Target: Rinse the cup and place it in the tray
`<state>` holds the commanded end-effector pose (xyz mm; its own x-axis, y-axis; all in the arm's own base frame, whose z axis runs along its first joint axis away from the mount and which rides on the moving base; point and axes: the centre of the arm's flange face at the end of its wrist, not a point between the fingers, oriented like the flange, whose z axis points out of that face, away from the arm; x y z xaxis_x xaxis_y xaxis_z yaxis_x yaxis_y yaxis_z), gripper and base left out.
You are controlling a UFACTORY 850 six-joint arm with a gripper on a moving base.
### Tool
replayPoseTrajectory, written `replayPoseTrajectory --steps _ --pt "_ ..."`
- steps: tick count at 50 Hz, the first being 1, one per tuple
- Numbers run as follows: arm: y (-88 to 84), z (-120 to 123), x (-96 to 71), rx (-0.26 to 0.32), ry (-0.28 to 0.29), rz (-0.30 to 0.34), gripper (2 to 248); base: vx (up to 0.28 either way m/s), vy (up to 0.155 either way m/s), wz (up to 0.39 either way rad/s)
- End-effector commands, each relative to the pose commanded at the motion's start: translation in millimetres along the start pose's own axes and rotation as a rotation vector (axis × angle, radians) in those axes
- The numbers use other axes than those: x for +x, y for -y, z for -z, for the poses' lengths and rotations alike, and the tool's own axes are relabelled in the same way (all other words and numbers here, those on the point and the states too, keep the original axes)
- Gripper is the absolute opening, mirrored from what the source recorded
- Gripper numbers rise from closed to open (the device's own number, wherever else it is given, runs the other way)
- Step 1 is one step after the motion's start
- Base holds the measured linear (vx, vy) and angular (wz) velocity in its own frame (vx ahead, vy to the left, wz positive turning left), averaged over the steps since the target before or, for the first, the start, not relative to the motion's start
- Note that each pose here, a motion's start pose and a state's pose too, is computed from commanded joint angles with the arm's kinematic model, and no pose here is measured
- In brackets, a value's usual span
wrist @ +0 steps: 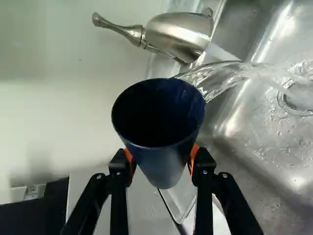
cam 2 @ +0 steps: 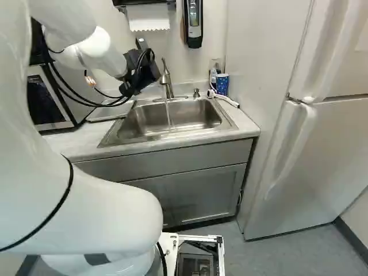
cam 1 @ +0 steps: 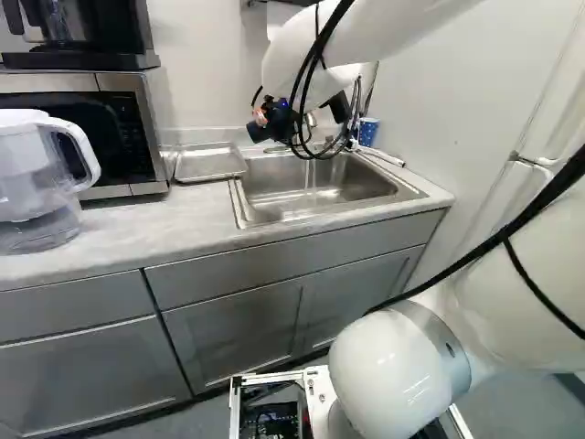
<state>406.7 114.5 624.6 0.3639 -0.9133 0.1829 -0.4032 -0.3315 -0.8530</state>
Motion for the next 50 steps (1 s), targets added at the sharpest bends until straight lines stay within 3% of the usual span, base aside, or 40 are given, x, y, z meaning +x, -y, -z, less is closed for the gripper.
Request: replayPoseTrajectory --steps 50 --pt "0.0 0.0 0.0 0.000 0.000 -0.526 123 0.000 0.000 0.000"
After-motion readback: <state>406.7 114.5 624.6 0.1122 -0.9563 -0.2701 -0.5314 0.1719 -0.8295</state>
